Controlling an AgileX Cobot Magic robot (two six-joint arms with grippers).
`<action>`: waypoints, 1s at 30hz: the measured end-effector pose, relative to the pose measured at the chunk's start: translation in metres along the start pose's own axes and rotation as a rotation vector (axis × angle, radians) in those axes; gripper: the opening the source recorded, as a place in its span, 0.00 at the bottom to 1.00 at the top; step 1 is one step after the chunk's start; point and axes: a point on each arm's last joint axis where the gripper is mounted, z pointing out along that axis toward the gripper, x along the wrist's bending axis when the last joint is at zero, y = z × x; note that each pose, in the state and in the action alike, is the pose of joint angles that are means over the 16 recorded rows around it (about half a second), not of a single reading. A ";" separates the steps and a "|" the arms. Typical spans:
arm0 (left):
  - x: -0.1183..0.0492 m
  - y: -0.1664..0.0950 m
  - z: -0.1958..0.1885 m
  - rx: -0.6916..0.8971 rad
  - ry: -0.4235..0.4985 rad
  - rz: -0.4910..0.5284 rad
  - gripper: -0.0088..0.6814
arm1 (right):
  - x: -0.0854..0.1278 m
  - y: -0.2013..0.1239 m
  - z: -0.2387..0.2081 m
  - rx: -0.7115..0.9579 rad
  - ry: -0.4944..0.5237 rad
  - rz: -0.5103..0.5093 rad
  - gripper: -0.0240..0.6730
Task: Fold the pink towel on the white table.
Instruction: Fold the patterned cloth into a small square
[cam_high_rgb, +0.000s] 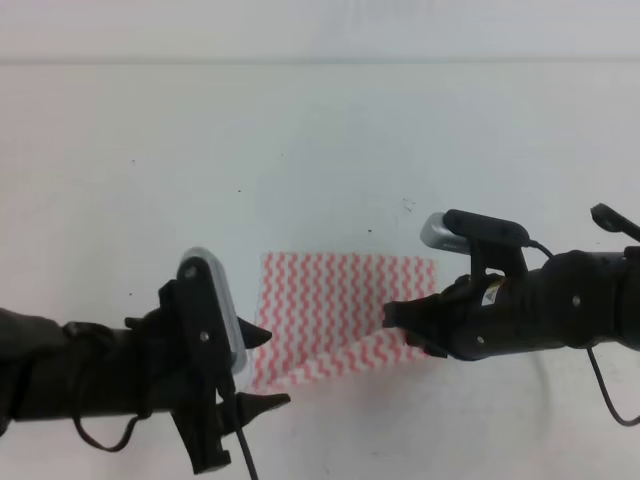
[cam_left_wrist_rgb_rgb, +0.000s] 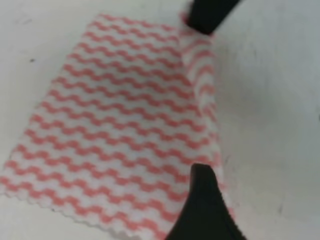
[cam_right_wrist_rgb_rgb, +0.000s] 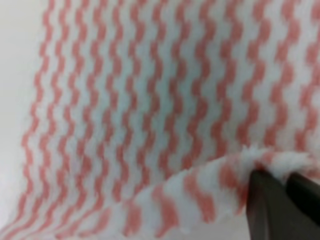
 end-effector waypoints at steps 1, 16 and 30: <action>0.001 -0.002 0.003 0.010 -0.002 0.008 0.66 | 0.000 0.000 0.001 0.000 -0.001 0.001 0.01; 0.004 -0.029 0.033 0.133 -0.027 0.057 0.65 | -0.003 0.001 0.004 -0.002 -0.008 0.012 0.01; 0.008 -0.046 0.051 0.195 -0.012 0.068 0.65 | -0.007 0.004 0.004 -0.009 -0.014 0.012 0.01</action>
